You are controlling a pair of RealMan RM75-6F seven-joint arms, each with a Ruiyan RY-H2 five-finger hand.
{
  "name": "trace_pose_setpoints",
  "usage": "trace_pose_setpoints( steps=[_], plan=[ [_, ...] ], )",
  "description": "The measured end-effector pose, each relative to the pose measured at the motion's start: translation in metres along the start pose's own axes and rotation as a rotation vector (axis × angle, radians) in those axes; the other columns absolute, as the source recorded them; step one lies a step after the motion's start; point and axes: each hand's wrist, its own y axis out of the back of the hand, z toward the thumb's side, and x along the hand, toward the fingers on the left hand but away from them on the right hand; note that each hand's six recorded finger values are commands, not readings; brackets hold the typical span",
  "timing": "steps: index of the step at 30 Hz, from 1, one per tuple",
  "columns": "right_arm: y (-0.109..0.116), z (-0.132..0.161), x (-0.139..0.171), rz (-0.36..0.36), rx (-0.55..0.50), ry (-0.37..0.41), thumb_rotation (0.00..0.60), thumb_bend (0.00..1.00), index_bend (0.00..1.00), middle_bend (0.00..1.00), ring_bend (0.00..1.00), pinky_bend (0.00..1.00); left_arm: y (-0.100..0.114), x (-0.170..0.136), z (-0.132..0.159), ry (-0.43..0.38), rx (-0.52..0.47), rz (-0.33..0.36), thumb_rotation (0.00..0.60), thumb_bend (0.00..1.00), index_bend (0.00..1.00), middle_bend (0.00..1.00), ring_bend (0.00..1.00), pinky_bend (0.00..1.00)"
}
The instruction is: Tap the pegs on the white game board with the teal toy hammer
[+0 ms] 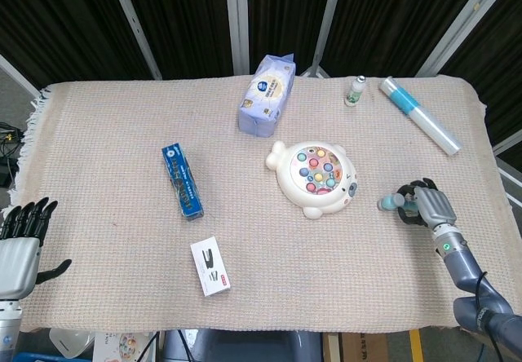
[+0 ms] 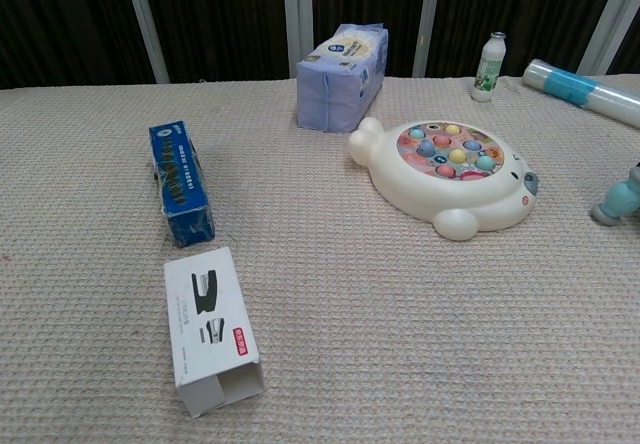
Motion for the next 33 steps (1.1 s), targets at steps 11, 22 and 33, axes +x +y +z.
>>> trace_pose_setpoints(
  steps=[11, 22, 33],
  plan=[
    [-0.0026, 0.0005, -0.0012, 0.003, 0.005, 0.001, 0.600, 0.55, 0.51, 0.44, 0.22, 0.00, -0.0014, 0.0002, -0.0011, 0.004, -0.001, -0.006, 0.600, 0.13, 0.00, 0.00, 0.00, 0.00],
    [-0.0041, 0.0009, -0.0027, 0.005, 0.007, 0.001, 0.600, 0.59, 0.59, 0.50, 0.27, 0.00, -0.0028, 0.0009, -0.0016, 0.006, -0.001, -0.010, 0.600, 0.13, 0.00, 0.00, 0.00, 0.00],
    [0.0002, 0.0049, -0.0020, -0.027, -0.005, 0.022, 0.600, 0.64, 0.73, 0.60, 0.36, 0.01, -0.0038, 0.0025, -0.0008, 0.003, -0.001, -0.014, 0.600, 0.13, 0.00, 0.00, 0.00, 0.00]
  ],
)
